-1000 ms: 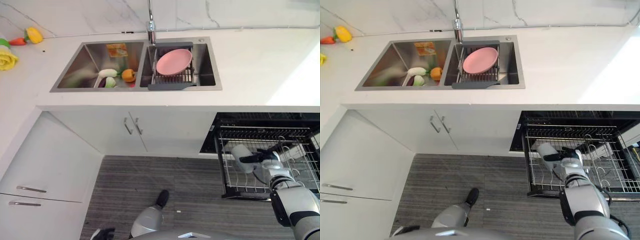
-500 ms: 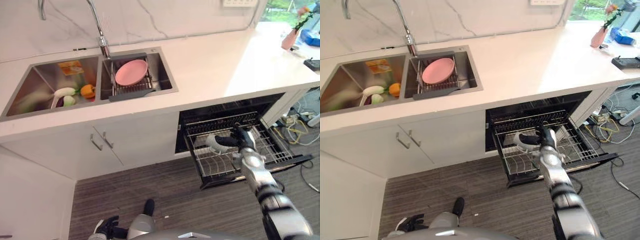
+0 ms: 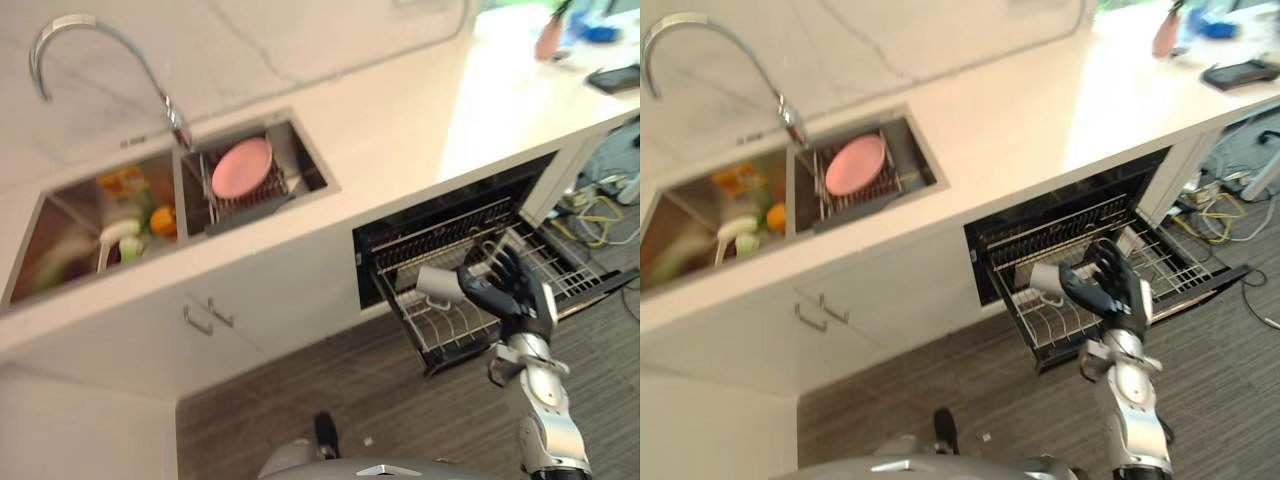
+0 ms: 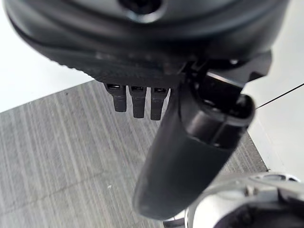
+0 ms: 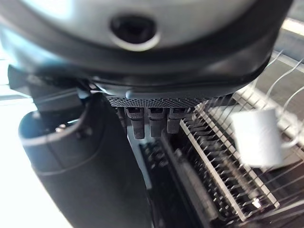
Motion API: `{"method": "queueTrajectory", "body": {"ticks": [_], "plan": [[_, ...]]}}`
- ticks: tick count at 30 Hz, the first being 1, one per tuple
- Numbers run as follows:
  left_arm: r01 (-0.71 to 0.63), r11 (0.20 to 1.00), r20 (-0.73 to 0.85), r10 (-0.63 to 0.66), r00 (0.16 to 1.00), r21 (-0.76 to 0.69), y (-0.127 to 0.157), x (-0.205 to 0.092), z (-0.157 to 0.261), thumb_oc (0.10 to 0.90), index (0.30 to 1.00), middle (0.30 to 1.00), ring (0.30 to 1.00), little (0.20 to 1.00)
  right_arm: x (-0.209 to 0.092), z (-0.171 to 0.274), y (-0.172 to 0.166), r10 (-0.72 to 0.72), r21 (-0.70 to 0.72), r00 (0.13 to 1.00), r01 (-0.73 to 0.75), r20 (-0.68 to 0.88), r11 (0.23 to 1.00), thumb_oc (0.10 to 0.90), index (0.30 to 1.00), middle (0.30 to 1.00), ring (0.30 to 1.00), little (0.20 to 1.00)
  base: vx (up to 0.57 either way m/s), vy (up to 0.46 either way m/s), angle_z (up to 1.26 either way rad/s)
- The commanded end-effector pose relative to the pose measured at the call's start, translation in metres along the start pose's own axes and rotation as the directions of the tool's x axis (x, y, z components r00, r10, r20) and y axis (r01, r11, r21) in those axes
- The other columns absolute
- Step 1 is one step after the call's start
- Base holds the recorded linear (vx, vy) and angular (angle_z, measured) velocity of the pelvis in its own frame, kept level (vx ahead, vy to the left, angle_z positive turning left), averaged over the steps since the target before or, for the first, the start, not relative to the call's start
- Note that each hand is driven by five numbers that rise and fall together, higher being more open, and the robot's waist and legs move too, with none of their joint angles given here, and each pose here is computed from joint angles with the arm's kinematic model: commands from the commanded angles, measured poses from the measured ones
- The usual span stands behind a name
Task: Place the dishes in the dishwasher.
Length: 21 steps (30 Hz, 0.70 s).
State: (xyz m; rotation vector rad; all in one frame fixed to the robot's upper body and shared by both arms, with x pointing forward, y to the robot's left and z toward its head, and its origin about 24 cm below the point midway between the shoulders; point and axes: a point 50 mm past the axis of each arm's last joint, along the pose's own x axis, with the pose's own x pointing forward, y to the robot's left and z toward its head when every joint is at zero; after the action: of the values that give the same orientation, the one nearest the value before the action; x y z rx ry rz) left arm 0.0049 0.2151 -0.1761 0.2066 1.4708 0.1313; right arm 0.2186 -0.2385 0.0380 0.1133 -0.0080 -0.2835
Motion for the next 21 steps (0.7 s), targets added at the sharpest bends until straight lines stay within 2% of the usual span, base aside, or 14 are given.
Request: {"method": "queueTrajectory", "body": {"ticks": [1, 2, 8, 10, 12, 17, 21], "plan": [[-0.078, 0.996, 0.063, 0.074, 0.995, 0.052, 0.03, 0.001, 0.02, 0.8, 0.9, 0.9, 0.9, 0.9, 0.028, 0.083, 0.039, 0.166, 0.09, 0.892, -0.223, 0.421, 0.971, 0.8, 0.9, 0.9, 0.9, 0.9, 0.12, 0.238, 0.33], [-0.075, 0.996, 0.097, 0.069, 0.993, 0.056, 0.032, 0.001, 0.03, 0.8, 0.9, 0.9, 0.9, 0.9, 0.023, 0.093, 0.05, 0.218, 0.089, 0.86, -0.289, 0.461, 0.953, 0.8, 0.9, 0.9, 0.9, 0.9, 0.12, 0.227, 0.29], [-0.059, 0.994, 0.153, 0.045, 0.987, 0.091, 0.027, 0.001, 0.051, 0.8, 0.9, 0.9, 0.9, 0.9, 0.016, 0.116, 0.067, 0.287, 0.053, 0.781, -0.377, 0.554, 0.924, 0.8, 0.9, 0.9, 0.9, 0.9, 0.08, 0.026, 0.33], [-0.053, 0.99, 0.158, 0.032, 0.987, 0.13, 0.025, 0.001, 0.055, 0.8, 0.9, 0.9, 0.9, 0.9, 0.015, 0.117, 0.071, 0.309, 0.043, 0.77, -0.399, 0.558, 0.916, 0.8, 0.9, 0.9, 0.9, 0.9, 0.14, -0.058, 0.58], [-0.038, 0.981, 0.155, 0.008, 0.988, 0.192, 0.022, 0.001, 0.056, 0.8, 0.9, 0.9, 0.9, 0.9, 0.014, 0.112, 0.077, 0.389, -0.022, 0.759, -0.444, 0.521, 0.896, 0.8, 0.9, 0.9, 0.9, 0.9, 0.14, -0.079, 0.75], [-0.018, 0.969, 0.142, -0.018, 0.99, 0.247, 0.019, 0.001, 0.051, 0.8, 0.9, 0.9, 0.9, 0.9, 0.017, 0.098, 0.08, 0.442, -0.046, 0.778, -0.473, 0.446, 0.88, 0.8, 0.9, 0.9, 0.9, 0.9, 0.1, -0.087, 0.19], [-0.011, 0.99, 0.124, -0.006, 0.992, 0.141, 0.015, 0.001, 0.045, 0.8, 0.9, 0.9, 0.9, 0.9, 0.019, 0.091, 0.071, 0.429, -0.07, 0.807, -0.441, 0.406, 0.895, 0.8, 0.9, 0.9, 0.9, 0.9, 0.16, -0.119, 0.41]]}}
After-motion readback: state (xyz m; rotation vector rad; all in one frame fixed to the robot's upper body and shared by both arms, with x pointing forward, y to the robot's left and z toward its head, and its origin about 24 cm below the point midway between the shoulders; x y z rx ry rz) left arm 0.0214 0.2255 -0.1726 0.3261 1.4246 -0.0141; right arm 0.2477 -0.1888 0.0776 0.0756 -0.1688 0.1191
